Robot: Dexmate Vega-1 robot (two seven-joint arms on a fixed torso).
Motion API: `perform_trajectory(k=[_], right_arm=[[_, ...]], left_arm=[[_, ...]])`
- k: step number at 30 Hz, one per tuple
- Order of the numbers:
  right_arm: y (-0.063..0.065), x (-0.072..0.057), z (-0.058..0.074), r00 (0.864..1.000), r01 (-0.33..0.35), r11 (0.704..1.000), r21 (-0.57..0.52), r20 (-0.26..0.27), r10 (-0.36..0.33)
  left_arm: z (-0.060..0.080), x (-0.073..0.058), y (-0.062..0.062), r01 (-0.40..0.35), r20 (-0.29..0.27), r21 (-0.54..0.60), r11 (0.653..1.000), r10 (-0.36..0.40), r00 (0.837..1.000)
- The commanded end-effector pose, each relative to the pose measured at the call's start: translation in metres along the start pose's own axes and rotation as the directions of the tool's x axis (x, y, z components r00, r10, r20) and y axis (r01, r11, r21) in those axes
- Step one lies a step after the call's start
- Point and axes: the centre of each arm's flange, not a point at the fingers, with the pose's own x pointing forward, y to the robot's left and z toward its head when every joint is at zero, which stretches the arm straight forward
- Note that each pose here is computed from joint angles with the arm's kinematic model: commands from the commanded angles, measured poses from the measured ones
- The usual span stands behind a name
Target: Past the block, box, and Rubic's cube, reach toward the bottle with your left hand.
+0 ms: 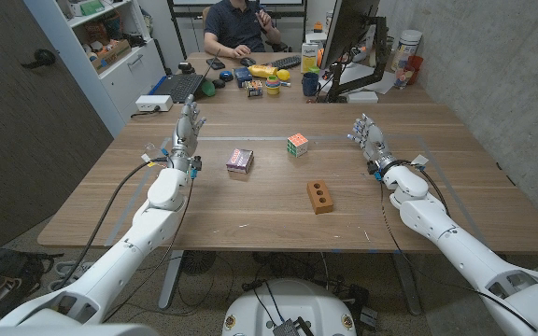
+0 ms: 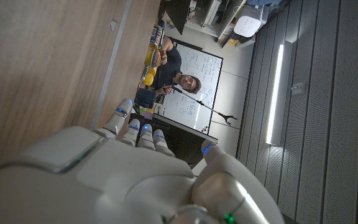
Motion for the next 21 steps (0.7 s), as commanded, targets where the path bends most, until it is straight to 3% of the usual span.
perform_trajectory(k=[1, 13, 17, 21], right_arm=[[0.001, 0.002, -0.002, 1.000, -0.007, 1.000, -0.002, -0.002, 0.007], [0.003, 0.005, -0.003, 1.000, -0.014, 1.000, 0.004, -0.006, 0.014], [0.004, 0.005, -0.003, 1.000, -0.014, 1.000, 0.003, -0.007, 0.014], [0.004, 0.004, -0.004, 1.000, -0.017, 1.000, 0.001, -0.009, 0.017]], left_arm=[[0.035, -0.009, 0.010, -0.115, 0.134, 0.185, 0.976, 0.091, 0.987], [0.067, -0.025, 0.021, -0.274, 0.263, 0.423, 0.864, 0.173, 0.949], [0.073, -0.030, 0.026, -0.328, 0.293, 0.493, 0.806, 0.201, 0.935], [0.079, -0.038, 0.031, -0.405, 0.337, 0.585, 0.703, 0.243, 0.910]])
